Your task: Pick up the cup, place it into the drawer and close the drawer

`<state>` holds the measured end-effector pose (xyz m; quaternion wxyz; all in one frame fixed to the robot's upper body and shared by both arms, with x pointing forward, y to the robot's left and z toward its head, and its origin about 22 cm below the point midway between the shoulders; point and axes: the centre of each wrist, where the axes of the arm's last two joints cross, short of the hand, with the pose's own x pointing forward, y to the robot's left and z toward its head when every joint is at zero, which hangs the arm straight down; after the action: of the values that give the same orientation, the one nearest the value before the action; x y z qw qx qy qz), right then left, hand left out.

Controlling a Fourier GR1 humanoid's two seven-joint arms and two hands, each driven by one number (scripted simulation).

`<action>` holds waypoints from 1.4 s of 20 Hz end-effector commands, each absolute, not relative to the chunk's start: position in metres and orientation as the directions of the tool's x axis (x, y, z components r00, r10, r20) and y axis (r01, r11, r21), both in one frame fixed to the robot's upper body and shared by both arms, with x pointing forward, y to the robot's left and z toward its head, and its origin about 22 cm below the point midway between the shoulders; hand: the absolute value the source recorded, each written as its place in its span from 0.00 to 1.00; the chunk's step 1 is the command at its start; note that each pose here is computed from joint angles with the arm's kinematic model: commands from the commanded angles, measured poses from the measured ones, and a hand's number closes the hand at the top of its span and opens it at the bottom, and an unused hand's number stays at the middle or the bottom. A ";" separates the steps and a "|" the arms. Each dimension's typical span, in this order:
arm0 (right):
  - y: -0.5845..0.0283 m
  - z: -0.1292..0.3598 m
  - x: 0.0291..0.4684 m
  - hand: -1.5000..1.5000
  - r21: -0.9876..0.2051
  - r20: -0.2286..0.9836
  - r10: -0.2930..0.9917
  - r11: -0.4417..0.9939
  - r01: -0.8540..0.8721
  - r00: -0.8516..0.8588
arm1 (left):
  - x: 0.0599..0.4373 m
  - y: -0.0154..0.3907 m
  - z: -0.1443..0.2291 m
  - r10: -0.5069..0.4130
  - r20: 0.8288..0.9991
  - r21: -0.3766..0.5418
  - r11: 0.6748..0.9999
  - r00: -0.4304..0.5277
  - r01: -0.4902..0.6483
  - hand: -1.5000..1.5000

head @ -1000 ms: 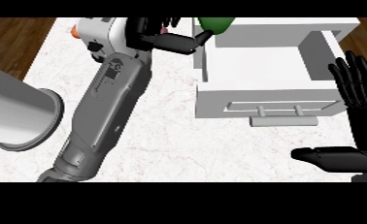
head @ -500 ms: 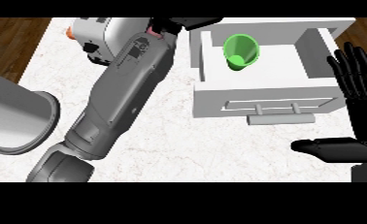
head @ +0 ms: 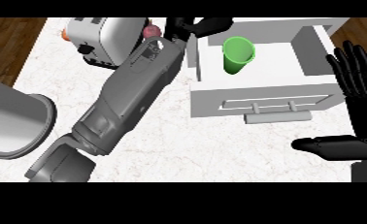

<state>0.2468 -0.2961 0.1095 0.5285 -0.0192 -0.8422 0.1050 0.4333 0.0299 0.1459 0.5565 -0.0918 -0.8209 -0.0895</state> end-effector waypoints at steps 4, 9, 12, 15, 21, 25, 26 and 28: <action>-0.297 0.120 0.246 0.00 -0.216 0.884 0.164 0.974 -0.072 -0.438 | 0.432 0.020 0.137 -0.097 0.947 0.172 0.958 -0.308 0.228 1.00; -0.283 0.104 0.249 0.00 -0.215 0.883 0.152 0.972 -0.095 -0.445 | 0.423 0.015 0.123 -0.151 0.951 0.225 0.935 -0.269 0.273 0.00; -0.291 0.110 0.254 0.00 -0.213 0.886 0.148 0.972 -0.101 -0.439 | 0.420 0.018 0.106 -0.213 0.940 0.282 0.925 -0.267 0.256 0.00; -0.284 0.121 0.251 0.00 -0.218 0.869 0.143 0.970 -0.108 -0.474 | 0.417 0.014 0.104 -0.264 0.924 0.327 0.921 -0.276 0.213 0.00; -0.285 0.124 0.248 0.00 -0.156 0.884 0.061 0.973 -0.169 -0.464 | 0.409 0.006 0.105 -0.209 0.919 0.279 0.944 -0.335 0.177 0.00; -0.284 0.105 0.238 0.00 -0.073 0.892 -0.067 0.954 -0.290 -0.446 | 0.406 -0.002 0.121 -0.106 0.911 0.202 0.957 -0.399 0.208 0.00; -0.294 0.114 0.248 1.00 -0.075 0.889 -0.065 0.956 -0.284 -0.454 | 0.414 0.002 0.128 -0.084 0.912 0.183 0.959 -0.401 0.216 0.00; -0.284 0.141 0.242 1.00 -0.147 0.884 -0.011 0.942 -0.301 -0.467 | 0.413 -0.004 0.139 -0.054 0.916 0.143 0.969 -0.396 0.199 0.00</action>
<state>0.2465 -0.2859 0.1206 0.5136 0.0796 -0.8465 0.1151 0.4116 0.0014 0.1230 0.5555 -0.0260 -0.8187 -0.1430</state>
